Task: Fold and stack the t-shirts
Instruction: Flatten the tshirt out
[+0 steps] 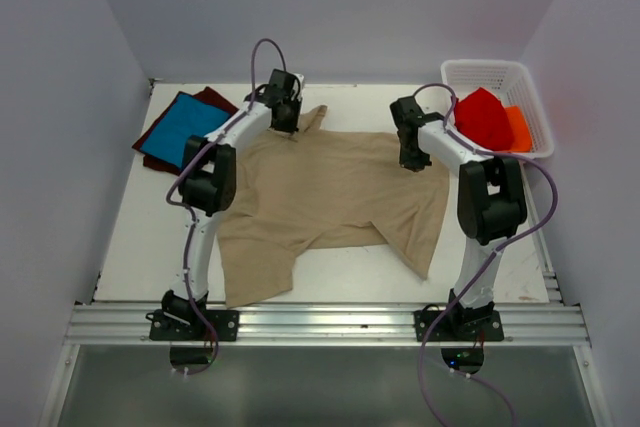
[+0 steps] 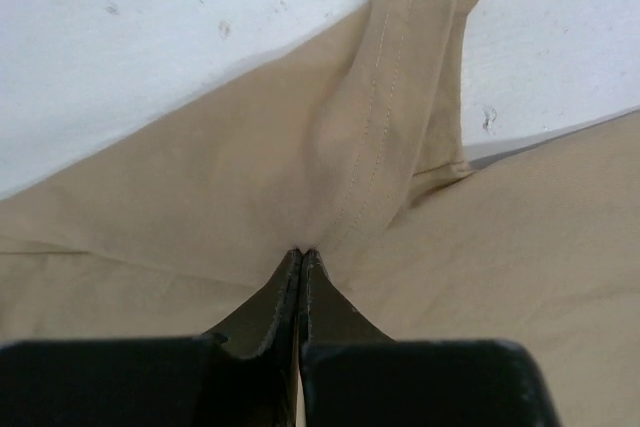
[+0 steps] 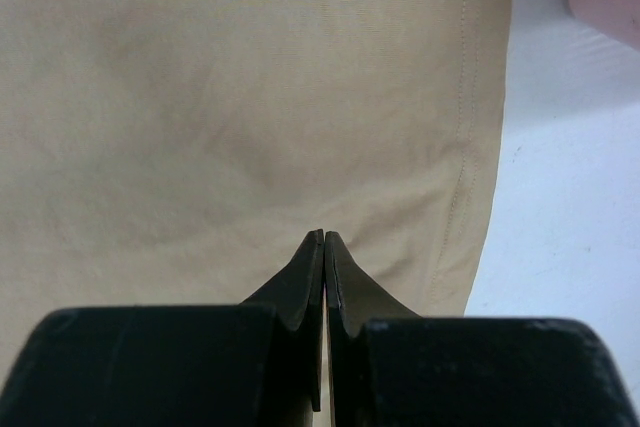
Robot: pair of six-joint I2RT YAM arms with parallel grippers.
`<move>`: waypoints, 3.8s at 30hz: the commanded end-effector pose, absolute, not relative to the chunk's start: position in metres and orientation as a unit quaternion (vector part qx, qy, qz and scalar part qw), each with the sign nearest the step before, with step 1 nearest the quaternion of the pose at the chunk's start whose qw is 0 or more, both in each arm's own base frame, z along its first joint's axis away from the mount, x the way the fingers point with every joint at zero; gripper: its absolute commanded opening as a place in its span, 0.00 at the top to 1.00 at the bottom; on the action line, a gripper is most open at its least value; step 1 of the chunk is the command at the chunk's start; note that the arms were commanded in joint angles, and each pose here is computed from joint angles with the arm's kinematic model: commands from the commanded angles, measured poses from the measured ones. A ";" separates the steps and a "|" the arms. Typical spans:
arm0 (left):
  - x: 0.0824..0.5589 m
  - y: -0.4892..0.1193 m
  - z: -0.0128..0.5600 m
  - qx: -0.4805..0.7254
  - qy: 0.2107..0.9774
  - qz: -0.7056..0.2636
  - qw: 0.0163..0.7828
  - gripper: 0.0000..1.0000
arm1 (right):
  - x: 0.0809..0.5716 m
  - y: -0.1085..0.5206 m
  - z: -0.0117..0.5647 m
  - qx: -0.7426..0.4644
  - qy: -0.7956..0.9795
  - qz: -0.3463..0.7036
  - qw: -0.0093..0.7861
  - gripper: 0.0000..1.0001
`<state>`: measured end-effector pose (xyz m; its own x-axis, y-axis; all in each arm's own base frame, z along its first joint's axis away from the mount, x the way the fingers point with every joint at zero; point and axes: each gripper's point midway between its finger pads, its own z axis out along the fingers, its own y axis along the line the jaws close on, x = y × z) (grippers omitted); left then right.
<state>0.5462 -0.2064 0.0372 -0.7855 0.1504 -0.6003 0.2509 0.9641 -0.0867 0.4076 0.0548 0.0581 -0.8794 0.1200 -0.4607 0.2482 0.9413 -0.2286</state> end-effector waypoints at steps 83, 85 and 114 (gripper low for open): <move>0.615 -0.152 0.210 0.013 0.794 -0.213 0.570 0.71 | 0.536 0.083 0.057 0.112 0.938 -0.031 0.327 1.00; 0.593 -0.142 0.239 0.010 0.782 -0.198 0.591 0.61 | 0.534 0.087 0.075 0.109 0.930 -0.021 0.351 1.00; 0.491 -0.008 0.020 -0.111 0.953 0.025 0.281 1.00 | 0.410 0.105 0.154 0.077 0.916 -0.001 0.394 1.00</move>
